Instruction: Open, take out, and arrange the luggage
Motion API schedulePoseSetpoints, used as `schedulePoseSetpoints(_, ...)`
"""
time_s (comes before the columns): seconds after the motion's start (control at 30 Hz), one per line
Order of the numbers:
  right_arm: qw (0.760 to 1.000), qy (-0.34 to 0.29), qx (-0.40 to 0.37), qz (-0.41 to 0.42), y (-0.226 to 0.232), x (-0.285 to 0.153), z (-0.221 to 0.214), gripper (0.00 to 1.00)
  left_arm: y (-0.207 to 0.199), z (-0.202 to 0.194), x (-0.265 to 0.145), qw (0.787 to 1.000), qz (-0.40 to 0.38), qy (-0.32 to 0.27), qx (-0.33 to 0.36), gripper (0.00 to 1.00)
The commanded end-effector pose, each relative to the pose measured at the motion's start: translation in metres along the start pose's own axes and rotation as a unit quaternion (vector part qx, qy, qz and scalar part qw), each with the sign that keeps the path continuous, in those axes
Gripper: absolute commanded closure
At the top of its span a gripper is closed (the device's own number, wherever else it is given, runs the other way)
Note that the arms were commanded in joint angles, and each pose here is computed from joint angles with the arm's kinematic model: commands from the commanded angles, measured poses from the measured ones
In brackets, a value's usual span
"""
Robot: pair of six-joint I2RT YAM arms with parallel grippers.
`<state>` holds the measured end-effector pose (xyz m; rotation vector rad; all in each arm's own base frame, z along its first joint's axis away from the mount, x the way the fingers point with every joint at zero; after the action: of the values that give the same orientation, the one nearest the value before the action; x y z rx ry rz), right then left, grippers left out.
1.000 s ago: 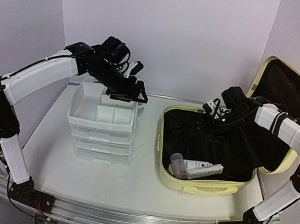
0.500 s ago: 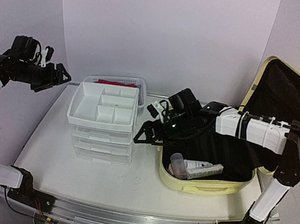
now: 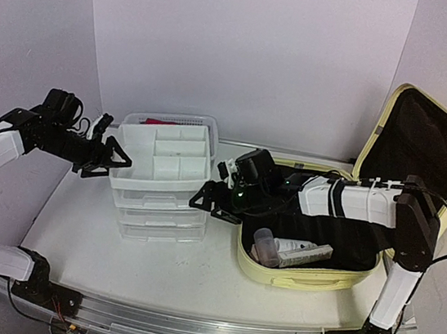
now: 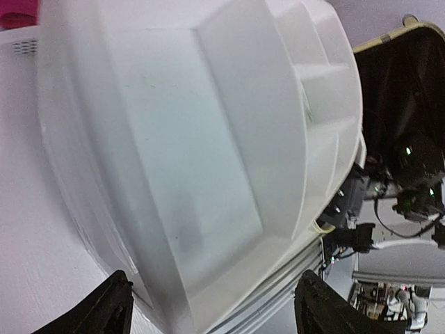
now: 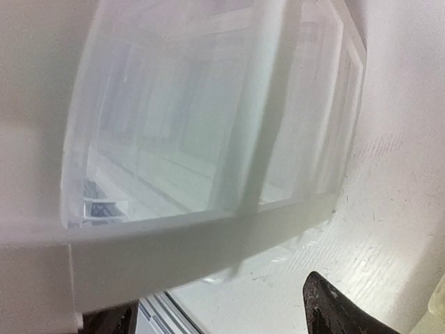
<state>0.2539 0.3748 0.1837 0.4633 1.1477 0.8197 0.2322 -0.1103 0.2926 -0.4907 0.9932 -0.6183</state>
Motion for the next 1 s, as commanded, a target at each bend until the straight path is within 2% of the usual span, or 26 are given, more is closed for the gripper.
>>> schedulePoseSetpoints(0.0,0.995,-0.093,0.032,0.016,0.005,-0.004,0.036,0.19,-0.039,-0.016,0.001,0.994,-0.095,0.024,0.043,0.2)
schedulePoseSetpoints(0.1,0.992,-0.122,0.041,-0.002,-0.009,-0.014,0.051,0.18,-0.047,-0.025,0.0,0.992,-0.111,0.03,0.047,0.19)
schedulePoseSetpoints(0.27,0.991,-0.123,0.048,0.003,-0.036,-0.026,0.082,0.14,-0.072,-0.03,0.0,0.98,-0.176,0.048,0.082,0.17)
schedulePoseSetpoints(0.33,0.992,-0.118,0.048,0.001,-0.044,-0.034,0.097,0.03,-0.087,-0.029,-0.007,0.973,-0.196,0.046,0.112,0.14)
schedulePoseSetpoints(0.4,0.994,-0.104,0.039,-0.005,-0.049,-0.042,0.106,0.02,-0.098,-0.024,-0.023,0.969,-0.201,0.025,0.139,0.11)
schedulePoseSetpoints(0.47,0.995,-0.094,0.008,-0.026,-0.045,-0.055,0.108,0.02,-0.109,-0.015,-0.048,0.969,-0.163,-0.02,0.182,0.09)
schedulePoseSetpoints(0.57,0.996,-0.082,-0.006,-0.046,-0.039,-0.072,0.1,0.02,-0.111,0.014,-0.087,0.969,-0.021,-0.121,0.216,0.06)
schedulePoseSetpoints(0.63,0.996,-0.076,-0.002,-0.039,-0.034,-0.084,0.09,0.02,-0.1,0.041,-0.098,0.964,0.065,-0.165,0.2,0.05)
schedulePoseSetpoints(0.7,0.997,-0.07,0.005,-0.025,-0.026,-0.091,0.08,0.02,-0.078,0.071,-0.102,0.965,0.104,-0.187,0.15,0.04)
schedulePoseSetpoints(0.77,0.998,-0.063,-0.004,-0.007,-0.01,-0.091,0.069,0.02,-0.055,0.097,-0.093,0.974,0.096,-0.178,0.102,0.05)
schedulePoseSetpoints(0.87,0.998,-0.05,-0.004,0.044,0.016,-0.08,0.059,0.02,-0.039,0.127,-0.066,0.981,0.065,-0.165,0.084,0.05)
schedulePoseSetpoints(0.97,0.991,-0.059,0.025,0.121,0.031,-0.068,0.061,0.02,-0.031,0.141,-0.034,0.987,-0.032,-0.146,0.066,0.05)
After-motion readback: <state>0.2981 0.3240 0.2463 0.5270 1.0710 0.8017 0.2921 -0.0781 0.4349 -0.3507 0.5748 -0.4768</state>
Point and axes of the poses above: each gripper's point midway between its finger pads, its own x axis out along the fingers, its own y axis along the line the jaws close on, z = x × y, the point moved 8 cm from there along -x, back along the fingers, and after that the axes turned 1 degree about x, right-handed, at the moved point
